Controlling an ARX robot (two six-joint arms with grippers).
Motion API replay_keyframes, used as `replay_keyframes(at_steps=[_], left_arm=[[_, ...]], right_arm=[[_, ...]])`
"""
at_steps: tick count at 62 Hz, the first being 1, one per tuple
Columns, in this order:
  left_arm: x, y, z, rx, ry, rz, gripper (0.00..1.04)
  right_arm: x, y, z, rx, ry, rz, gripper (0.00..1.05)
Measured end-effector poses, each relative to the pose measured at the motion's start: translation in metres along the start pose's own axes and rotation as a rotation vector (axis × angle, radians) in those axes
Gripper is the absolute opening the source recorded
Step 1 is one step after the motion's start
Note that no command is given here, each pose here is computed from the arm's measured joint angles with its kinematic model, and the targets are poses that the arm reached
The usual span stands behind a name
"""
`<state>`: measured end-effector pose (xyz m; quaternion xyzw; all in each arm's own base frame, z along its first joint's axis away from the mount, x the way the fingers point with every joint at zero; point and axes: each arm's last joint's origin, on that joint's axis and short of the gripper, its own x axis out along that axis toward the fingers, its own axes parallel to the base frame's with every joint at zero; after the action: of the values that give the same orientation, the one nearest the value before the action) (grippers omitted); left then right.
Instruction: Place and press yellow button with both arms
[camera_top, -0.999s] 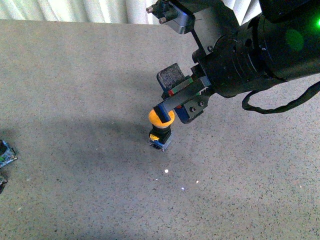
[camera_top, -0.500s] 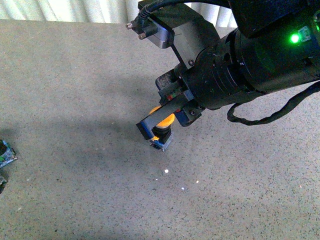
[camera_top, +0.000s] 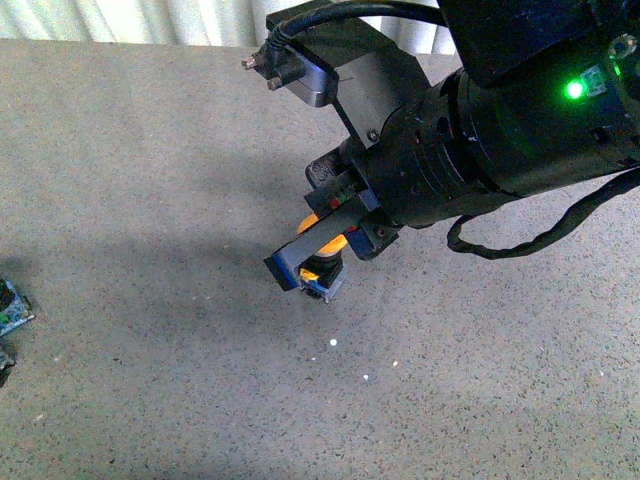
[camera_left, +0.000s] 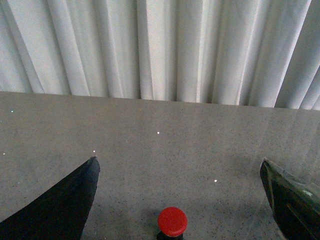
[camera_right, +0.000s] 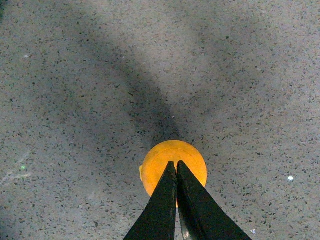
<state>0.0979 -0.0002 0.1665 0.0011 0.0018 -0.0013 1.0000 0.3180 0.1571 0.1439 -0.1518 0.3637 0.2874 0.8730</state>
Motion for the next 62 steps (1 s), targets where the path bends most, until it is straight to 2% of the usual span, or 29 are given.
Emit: replay_keyframes(at_steps=[62], left_arm=[[0.000, 0.000, 0.000, 0.000, 0.000, 0.000, 0.96]], right_arm=[[0.013, -0.003, -0.006, 0.021, 0.062, 0.020, 0.01]])
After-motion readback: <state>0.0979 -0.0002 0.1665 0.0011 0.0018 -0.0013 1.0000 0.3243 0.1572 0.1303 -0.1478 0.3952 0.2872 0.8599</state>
